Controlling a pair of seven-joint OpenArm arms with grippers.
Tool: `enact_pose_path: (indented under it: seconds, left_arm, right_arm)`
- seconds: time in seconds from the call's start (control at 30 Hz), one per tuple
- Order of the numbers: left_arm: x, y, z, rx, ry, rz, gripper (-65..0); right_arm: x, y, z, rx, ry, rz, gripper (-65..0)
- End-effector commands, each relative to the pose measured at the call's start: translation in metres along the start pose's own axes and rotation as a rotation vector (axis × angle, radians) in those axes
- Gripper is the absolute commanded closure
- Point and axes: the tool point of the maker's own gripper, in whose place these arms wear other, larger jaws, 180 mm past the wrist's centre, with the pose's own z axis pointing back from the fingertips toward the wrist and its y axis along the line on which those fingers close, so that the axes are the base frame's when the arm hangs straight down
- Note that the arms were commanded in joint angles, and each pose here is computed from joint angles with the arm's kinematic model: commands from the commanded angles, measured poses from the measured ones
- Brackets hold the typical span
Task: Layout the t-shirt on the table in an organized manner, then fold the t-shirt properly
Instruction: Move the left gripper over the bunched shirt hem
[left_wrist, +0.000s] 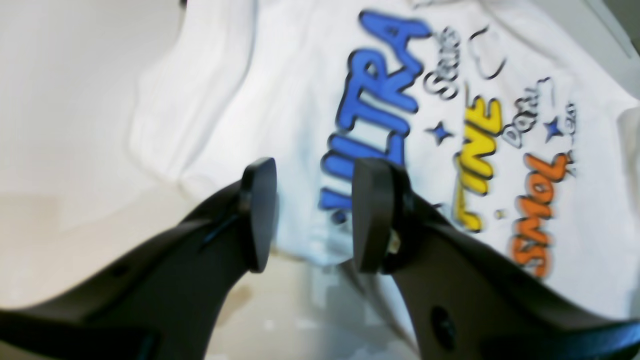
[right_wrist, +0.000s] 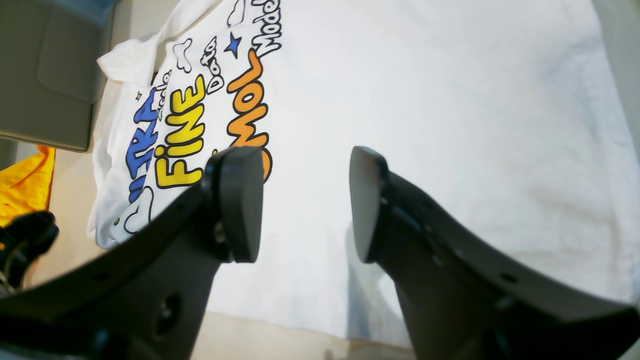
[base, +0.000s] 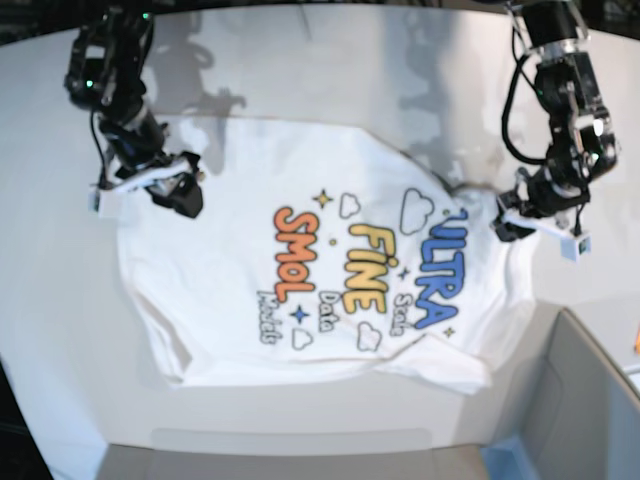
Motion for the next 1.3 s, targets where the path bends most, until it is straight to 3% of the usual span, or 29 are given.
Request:
enact_pose_path:
  seconds: [0.0,0.3,0.73,0.9,1.13,1.27]
  left_arm:
    - [0.004,0.010,0.002,0.041,-0.008,-0.014,-26.3]
    - [-0.030,0.046,-0.016,0.126,0.105,0.035,-26.3]
    - [0.001,0.027,-0.025,0.080,0.023,0.062,-26.3]
    - [-0.024,0.049,-0.044,0.121,0.110,0.127,-26.3]
    - [-0.019,0.051,-0.045,0.124,0.076,0.130,-26.3]
    - [-0.003,0.039,-0.051,0.100,-0.023,0.144,-25.6]
  right_arm:
    - [0.011,0.008,0.003,0.029,-0.039,0.014,-28.0]
    - [0.010,0.005,0.001,0.023,-0.035,0.010,-28.0]
    - [0.011,0.004,-0.003,0.019,-0.034,0.011,-28.0]
    - [0.011,0.004,-0.003,0.019,-0.035,0.010,-28.0]
    - [0.012,0.003,-0.003,0.016,-0.034,0.017,-28.0]
    - [0.011,0.003,-0.003,0.018,-0.034,0.012,-28.0]
